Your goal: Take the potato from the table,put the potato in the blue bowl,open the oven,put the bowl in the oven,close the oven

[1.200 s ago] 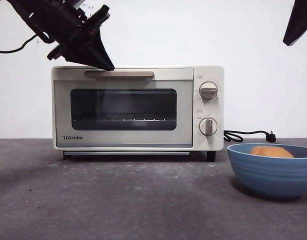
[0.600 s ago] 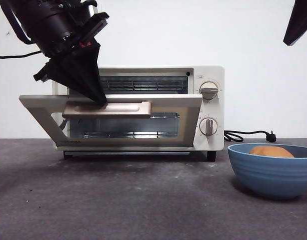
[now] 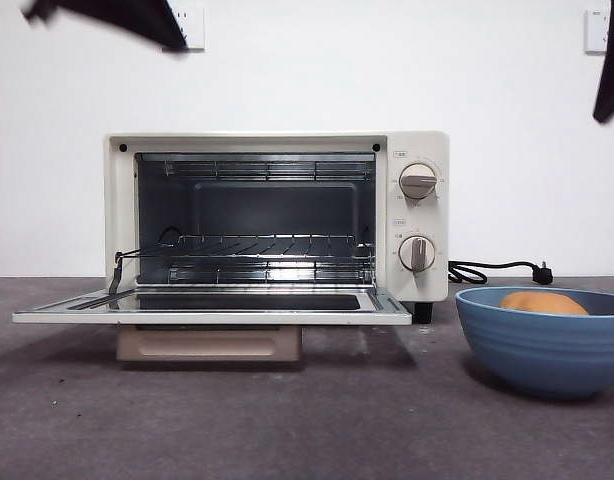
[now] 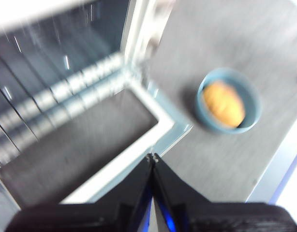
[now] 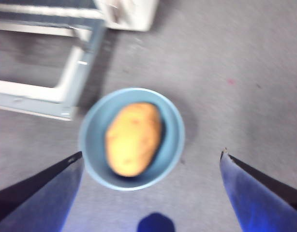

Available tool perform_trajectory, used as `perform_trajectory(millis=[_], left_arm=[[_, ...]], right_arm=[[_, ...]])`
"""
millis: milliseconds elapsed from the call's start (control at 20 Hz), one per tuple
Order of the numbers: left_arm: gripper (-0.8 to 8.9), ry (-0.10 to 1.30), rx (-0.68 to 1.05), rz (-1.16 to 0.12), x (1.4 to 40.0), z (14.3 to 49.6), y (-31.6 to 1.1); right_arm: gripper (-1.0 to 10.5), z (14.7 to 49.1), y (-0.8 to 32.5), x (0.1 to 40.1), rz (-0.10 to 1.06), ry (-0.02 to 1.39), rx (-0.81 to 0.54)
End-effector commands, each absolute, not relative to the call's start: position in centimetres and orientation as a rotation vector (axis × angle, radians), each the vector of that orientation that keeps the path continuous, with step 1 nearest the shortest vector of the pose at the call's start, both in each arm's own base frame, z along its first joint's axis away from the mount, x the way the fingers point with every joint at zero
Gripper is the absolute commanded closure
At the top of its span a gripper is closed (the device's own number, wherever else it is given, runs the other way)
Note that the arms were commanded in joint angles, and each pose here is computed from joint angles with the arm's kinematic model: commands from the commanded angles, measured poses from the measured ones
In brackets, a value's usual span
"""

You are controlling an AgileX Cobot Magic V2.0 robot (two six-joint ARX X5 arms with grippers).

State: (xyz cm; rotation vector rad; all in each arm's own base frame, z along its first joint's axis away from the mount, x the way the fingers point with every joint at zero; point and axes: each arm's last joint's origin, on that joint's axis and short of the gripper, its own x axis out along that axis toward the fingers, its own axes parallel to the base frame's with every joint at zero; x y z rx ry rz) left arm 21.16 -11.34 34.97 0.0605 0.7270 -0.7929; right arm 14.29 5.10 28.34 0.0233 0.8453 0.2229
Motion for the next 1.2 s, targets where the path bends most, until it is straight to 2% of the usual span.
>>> perform_trajectory(millis=[50,200,350,500,750,1000,1200], left_arm=[[8.21,0.607,0.069,-0.805,18.5,37.2,-10.1],[8.21,0.489,0.056,-0.768,15.0,39.4,-8.3],[8.21,0.434,0.062,-0.708,12.4,40.3,-6.8],[8.22,0.452,0.074,-0.662,10.8,40.3,-5.9],[8.21,0.542,0.089,-0.649,10.1,39.5,-5.6],[8.21,0.563,0.092,-0.649,10.0,39.3,-5.5],[8.21,0.563,0.092,-0.649,10.1,39.3,-5.6]], right_arm=[[5.2,27.3,4.9,15.5,0.205,0.904,0.002],[5.2,25.6,4.9,17.8,0.219,1.003,0.029],[5.2,23.8,5.1,19.9,0.215,1.075,0.039],[5.7,21.7,5.3,21.8,0.208,1.146,0.023],[5.9,19.0,5.6,23.6,0.194,1.23,0.014],[9.6,18.1,5.8,24.2,0.225,1.238,0.018],[9.6,18.3,5.8,24.2,0.225,1.233,0.018]])
